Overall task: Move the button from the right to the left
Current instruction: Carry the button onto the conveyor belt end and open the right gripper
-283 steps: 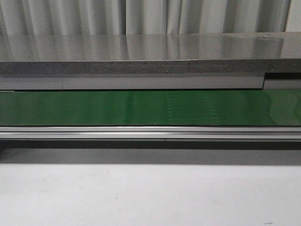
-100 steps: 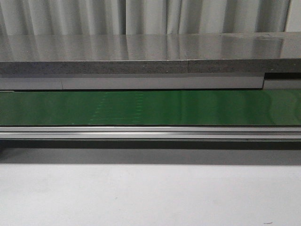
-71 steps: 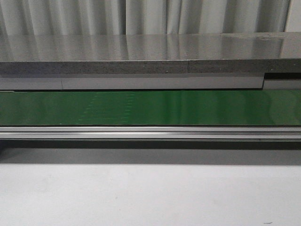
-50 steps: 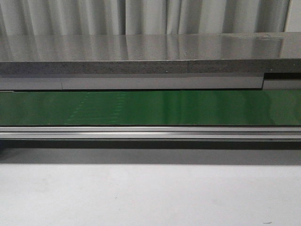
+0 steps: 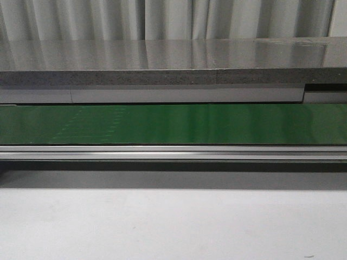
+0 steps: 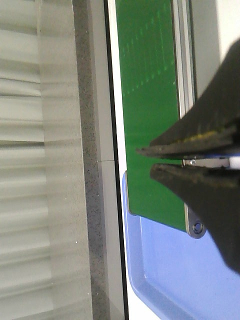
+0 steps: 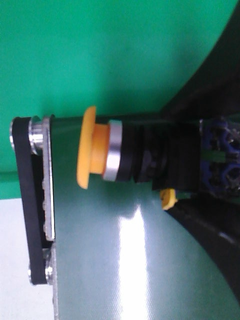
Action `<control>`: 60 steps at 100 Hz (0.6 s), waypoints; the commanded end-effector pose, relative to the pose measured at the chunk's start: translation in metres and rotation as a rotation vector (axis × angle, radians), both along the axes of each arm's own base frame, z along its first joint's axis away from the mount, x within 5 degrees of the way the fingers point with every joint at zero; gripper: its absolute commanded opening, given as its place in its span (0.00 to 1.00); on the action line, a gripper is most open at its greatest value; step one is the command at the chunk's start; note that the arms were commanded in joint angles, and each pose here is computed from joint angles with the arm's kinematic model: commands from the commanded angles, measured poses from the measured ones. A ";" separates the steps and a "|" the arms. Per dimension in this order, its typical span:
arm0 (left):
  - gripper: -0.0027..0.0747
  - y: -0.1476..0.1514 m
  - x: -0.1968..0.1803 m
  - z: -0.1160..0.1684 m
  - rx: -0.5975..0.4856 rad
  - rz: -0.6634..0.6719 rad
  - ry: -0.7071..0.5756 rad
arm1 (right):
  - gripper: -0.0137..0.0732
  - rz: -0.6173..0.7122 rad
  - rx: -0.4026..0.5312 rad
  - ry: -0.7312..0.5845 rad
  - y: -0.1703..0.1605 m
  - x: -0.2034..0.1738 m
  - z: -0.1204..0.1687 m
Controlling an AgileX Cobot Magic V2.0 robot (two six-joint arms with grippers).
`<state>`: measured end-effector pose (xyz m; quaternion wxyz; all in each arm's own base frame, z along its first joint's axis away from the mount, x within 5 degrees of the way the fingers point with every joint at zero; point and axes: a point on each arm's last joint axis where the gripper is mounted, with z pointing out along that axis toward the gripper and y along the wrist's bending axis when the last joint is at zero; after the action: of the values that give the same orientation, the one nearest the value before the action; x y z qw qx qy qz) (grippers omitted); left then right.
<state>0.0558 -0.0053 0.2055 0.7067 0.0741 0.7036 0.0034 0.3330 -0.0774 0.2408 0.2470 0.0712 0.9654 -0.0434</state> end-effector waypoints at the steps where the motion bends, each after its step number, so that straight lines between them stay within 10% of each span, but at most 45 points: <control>1: 0.04 -0.001 -0.001 -0.004 -0.025 -0.009 -0.075 | 0.56 0.014 -0.017 -0.096 0.002 -0.001 0.025; 60: 0.04 -0.001 -0.001 -0.004 -0.025 -0.009 -0.075 | 0.72 0.055 -0.035 -0.217 0.008 -0.014 0.059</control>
<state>0.0558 -0.0053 0.2055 0.7067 0.0741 0.7036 0.0034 0.3258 -0.0716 0.2603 0.2735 0.0557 0.9598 -0.0295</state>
